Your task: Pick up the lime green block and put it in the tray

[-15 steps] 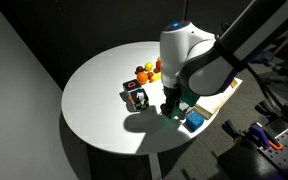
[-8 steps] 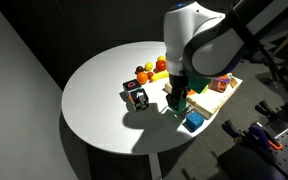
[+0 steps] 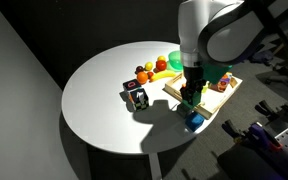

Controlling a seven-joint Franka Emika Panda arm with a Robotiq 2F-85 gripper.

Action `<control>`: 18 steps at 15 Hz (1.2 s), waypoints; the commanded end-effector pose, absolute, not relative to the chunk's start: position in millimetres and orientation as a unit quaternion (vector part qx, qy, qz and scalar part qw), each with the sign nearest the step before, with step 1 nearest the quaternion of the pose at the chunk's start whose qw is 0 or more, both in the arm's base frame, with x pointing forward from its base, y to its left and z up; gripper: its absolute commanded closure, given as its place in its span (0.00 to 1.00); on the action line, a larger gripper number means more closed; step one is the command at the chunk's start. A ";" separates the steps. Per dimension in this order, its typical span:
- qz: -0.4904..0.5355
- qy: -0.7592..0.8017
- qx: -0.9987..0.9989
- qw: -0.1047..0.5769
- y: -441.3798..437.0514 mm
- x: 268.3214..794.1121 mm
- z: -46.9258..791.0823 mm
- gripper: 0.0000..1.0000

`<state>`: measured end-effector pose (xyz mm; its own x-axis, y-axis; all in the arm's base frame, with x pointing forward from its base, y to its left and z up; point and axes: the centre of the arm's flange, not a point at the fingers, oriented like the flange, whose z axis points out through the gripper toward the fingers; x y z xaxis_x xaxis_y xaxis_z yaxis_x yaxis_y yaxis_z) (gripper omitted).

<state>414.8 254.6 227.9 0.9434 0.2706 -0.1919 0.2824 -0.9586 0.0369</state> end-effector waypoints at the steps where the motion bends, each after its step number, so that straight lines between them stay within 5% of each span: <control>1: -0.102 0.107 0.989 0.026 217.0 410.1 230.9 0.68; 10: -0.105 0.020 0.994 0.024 158.9 420.5 218.5 0.68; 12: -0.096 0.014 0.995 0.026 156.8 419.4 219.4 0.17; 14: -0.090 0.014 0.996 0.023 157.9 417.0 220.9 0.14; 16: -0.082 0.020 0.996 0.021 161.6 413.6 225.1 0.00; 18: -0.075 0.028 0.997 0.018 166.4 409.6 232.4 0.00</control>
<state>424.2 162.6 215.2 0.9815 0.0503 -0.1846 0.0583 -0.9976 0.0378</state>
